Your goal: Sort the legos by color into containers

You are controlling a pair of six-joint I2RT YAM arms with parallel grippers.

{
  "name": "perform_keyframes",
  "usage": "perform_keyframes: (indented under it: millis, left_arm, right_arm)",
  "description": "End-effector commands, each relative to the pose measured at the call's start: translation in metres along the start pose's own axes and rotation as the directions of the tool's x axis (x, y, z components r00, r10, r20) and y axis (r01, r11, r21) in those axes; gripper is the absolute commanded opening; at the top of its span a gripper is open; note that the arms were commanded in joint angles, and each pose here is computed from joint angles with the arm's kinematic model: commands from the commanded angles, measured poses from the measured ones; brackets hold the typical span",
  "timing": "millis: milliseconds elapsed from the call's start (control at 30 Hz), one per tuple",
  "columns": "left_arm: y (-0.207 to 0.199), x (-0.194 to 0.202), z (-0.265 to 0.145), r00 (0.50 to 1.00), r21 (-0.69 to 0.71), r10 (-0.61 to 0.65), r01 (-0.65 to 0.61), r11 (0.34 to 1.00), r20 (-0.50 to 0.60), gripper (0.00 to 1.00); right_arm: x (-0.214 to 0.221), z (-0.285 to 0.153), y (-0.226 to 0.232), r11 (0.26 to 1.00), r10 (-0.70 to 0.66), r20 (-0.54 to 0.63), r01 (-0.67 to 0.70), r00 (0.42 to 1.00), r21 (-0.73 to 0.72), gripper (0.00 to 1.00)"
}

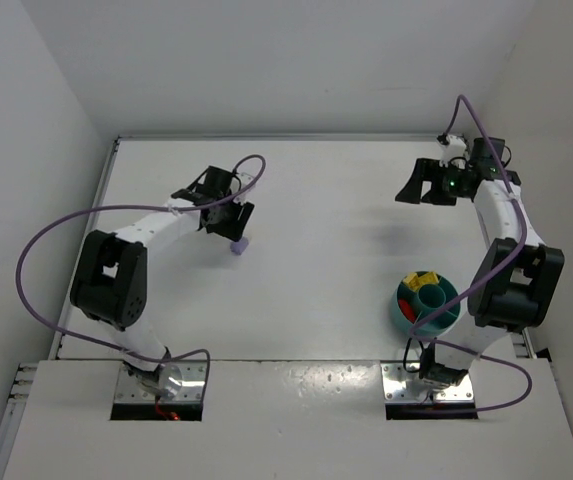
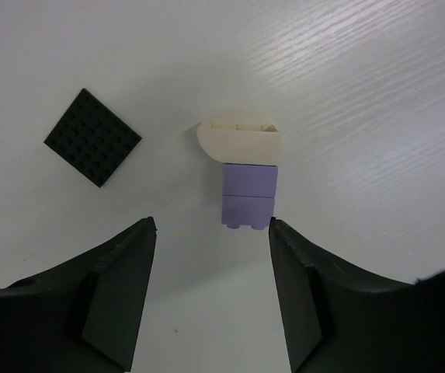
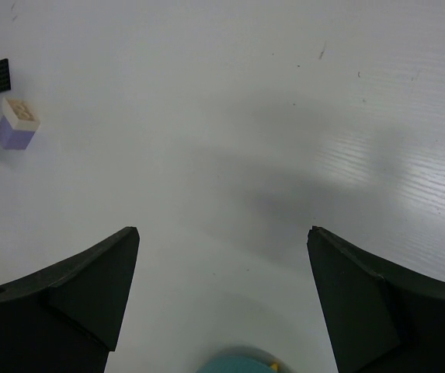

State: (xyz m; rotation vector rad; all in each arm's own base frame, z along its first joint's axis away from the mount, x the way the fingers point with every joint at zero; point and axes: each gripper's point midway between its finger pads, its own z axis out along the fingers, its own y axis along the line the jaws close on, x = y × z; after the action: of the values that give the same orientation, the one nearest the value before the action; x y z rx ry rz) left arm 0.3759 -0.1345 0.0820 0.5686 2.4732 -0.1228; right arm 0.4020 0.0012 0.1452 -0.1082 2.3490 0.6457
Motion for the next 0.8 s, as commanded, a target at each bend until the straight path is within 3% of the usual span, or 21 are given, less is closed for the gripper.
perform_keyframes:
  millis: [0, 400, 767]
  left_arm:
    - [0.003, 0.013, 0.014, 0.999, -0.014, 0.000, 0.000, 1.000, -0.039, 0.66]
    - [-0.005, 0.021, 0.048, 0.998, 0.017, 0.019, -0.018, 1.000, -0.059, 0.62]
    - [-0.035, 0.028, 0.073, 0.994, 0.091, 0.068, -0.060, 0.994, -0.090, 0.51]
  right_arm:
    - [-0.012, -0.008, 0.006, 0.998, -0.069, 0.044, 0.069, 0.997, 0.002, 0.90]
    - [0.000, -0.003, 0.008, 0.998, -0.057, 0.018, 0.057, 0.998, -0.009, 0.90]
    - [0.017, -0.003, 0.011, 0.999, -0.033, 0.001, 0.033, 0.999, -0.021, 0.90]
